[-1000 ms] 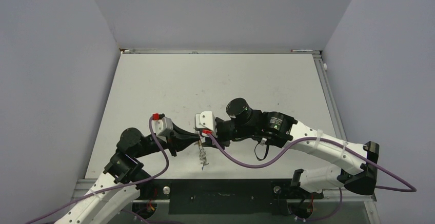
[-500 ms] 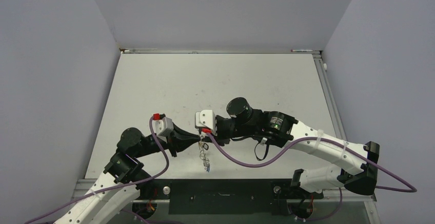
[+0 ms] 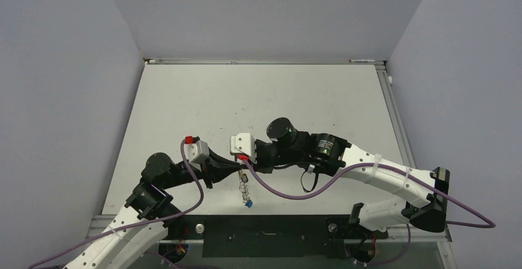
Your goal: Put the keys on the keyring
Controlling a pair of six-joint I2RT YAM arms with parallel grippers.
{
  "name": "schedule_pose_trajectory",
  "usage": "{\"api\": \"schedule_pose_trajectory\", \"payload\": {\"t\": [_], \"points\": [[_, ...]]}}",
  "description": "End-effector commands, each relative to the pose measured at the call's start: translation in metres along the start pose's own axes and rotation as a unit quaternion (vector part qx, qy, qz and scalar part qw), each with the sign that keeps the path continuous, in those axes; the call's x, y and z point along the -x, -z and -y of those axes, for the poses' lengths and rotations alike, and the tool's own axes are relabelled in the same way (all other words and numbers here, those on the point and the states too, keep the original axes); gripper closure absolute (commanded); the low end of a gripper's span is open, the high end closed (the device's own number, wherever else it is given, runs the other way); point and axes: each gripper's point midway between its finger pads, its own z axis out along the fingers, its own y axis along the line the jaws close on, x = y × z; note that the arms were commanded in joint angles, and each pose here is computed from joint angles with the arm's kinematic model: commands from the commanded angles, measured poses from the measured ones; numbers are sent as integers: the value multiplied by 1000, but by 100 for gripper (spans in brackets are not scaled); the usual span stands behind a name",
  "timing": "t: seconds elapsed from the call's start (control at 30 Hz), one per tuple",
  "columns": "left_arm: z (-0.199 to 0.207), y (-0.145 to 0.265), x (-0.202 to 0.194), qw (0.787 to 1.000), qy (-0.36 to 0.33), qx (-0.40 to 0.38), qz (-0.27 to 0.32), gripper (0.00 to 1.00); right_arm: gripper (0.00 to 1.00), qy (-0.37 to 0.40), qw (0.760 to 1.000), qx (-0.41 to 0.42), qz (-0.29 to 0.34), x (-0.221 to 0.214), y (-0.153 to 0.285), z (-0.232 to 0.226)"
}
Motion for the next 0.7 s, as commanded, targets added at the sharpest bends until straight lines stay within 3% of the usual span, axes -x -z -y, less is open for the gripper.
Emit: {"api": "schedule_pose_trajectory", "payload": {"t": [0.0,0.37,0.5,0.67], "points": [[12,-1,26,999,-21,-21,30,100,85,16,1000,-9,25,19,-1,6],[13,-1,25,999,-21,-25,28,100,87,15,1000,1,19,14,-3,2],[15,-1,25,999,-22,-29,30,100,94,15,1000,4,15,11,-5,1],[16,1,27,998,-29,-31,36,100,95,16,1000,-22,13,7,-5,9]]}}
